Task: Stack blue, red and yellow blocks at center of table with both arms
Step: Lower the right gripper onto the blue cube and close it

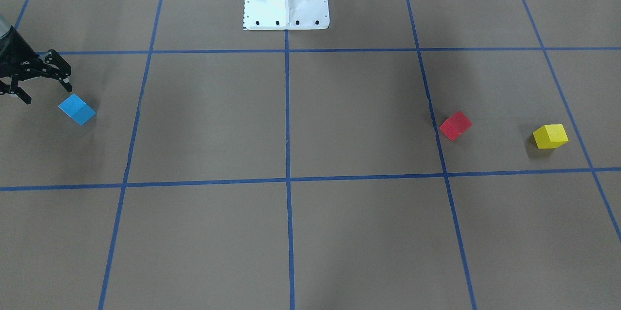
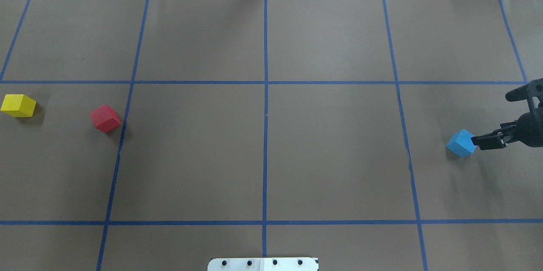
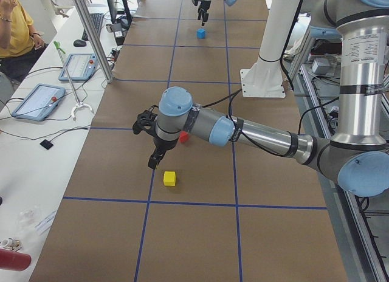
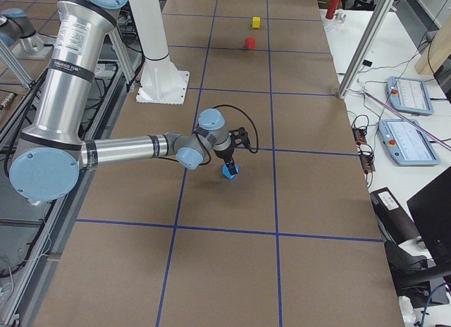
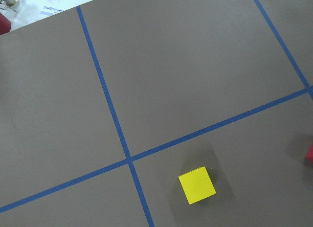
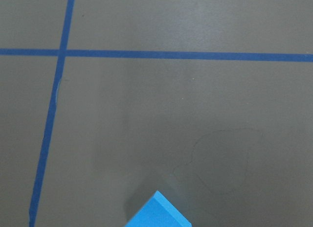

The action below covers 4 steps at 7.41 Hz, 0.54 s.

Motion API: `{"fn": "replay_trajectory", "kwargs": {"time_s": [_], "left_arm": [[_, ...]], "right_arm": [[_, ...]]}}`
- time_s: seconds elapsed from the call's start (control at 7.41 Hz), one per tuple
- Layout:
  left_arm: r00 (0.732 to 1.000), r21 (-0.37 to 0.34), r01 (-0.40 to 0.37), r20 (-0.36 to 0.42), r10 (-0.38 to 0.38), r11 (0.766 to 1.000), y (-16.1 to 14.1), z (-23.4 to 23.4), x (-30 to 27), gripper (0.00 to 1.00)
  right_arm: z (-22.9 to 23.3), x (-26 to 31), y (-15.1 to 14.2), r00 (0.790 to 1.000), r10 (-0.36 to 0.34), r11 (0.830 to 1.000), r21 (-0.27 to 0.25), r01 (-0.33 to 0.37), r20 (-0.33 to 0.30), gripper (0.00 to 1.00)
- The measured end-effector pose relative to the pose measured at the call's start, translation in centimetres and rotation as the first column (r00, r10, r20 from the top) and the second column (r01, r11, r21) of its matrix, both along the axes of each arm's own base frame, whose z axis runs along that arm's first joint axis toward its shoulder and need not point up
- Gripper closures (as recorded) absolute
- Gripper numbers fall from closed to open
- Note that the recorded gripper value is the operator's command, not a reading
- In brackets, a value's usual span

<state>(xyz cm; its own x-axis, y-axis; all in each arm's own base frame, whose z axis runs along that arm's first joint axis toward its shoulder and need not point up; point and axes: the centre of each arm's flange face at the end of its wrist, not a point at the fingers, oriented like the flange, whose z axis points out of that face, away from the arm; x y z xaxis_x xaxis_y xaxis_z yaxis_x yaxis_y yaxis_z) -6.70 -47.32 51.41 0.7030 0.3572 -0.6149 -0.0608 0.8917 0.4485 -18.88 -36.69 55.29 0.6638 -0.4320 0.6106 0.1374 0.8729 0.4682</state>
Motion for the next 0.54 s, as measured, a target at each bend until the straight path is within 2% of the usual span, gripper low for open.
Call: {"fn": "replay_trajectory", "kwargs": {"time_s": [0.13,0.27,0.54], "left_arm": [[1.0,-0.002,0.0,0.0,0.0,1.0,0.1,0.1,0.0,0.0],[1.0,-0.004,0.0,-0.001,0.0,1.0,0.1,0.2,0.0,0.0],[1.0,-0.006,0.0,0.0,0.0,1.0,0.2,0.3,0.0,0.0]], "right_arm": [[0.7,-0.2,0.1,0.995,-0.097,0.992,0.078,0.099,-0.03,0.02],[1.2,-0.5,0.2,0.985,-0.167,0.978,0.12,0.171,-0.042,0.02],[1.1,-1.4,-0.4,0.976,-0.214,0.964,0.152,0.218,-0.04,0.02]]}}
